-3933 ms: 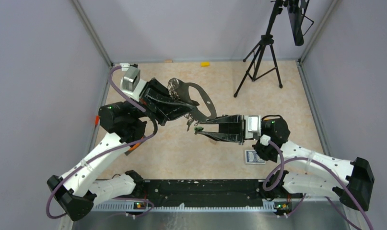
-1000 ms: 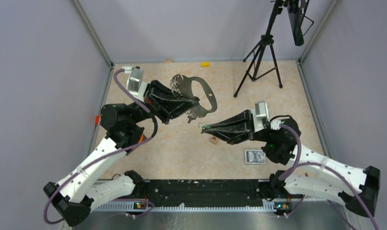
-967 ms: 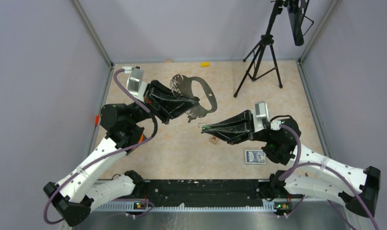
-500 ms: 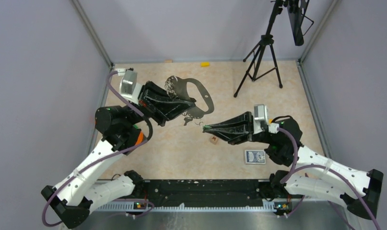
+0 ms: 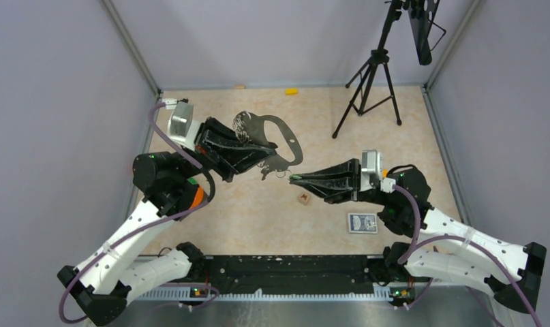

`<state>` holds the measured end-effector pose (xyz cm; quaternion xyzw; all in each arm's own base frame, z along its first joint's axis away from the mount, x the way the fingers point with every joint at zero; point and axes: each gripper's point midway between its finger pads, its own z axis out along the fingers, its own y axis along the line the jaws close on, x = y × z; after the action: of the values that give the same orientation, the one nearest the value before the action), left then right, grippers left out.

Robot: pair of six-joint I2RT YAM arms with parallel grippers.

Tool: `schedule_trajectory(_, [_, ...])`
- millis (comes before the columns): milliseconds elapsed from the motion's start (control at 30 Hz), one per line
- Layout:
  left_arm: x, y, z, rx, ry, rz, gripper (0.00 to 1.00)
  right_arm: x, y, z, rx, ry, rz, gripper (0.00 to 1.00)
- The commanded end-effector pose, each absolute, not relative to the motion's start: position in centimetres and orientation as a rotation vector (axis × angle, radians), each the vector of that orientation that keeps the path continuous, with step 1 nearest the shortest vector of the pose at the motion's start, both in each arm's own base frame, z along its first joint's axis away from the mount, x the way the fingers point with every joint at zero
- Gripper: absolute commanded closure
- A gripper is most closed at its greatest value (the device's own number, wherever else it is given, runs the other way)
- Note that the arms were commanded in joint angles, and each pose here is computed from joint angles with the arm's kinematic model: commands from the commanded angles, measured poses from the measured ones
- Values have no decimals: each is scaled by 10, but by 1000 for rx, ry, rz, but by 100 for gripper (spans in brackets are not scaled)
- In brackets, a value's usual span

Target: Remove the keys from the keyring

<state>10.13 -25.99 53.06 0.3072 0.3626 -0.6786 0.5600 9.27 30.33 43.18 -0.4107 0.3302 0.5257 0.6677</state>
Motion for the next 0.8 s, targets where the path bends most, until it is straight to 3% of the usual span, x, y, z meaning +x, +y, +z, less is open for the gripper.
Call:
schedule_trajectory(0, [78, -243, 558, 750, 729, -1588, 100, 97, 299, 448, -900, 700, 1136, 100])
schedule_trajectory(767, [72, -244, 559, 788, 684, -1625, 100, 97, 308, 459, -906, 539, 1090, 100])
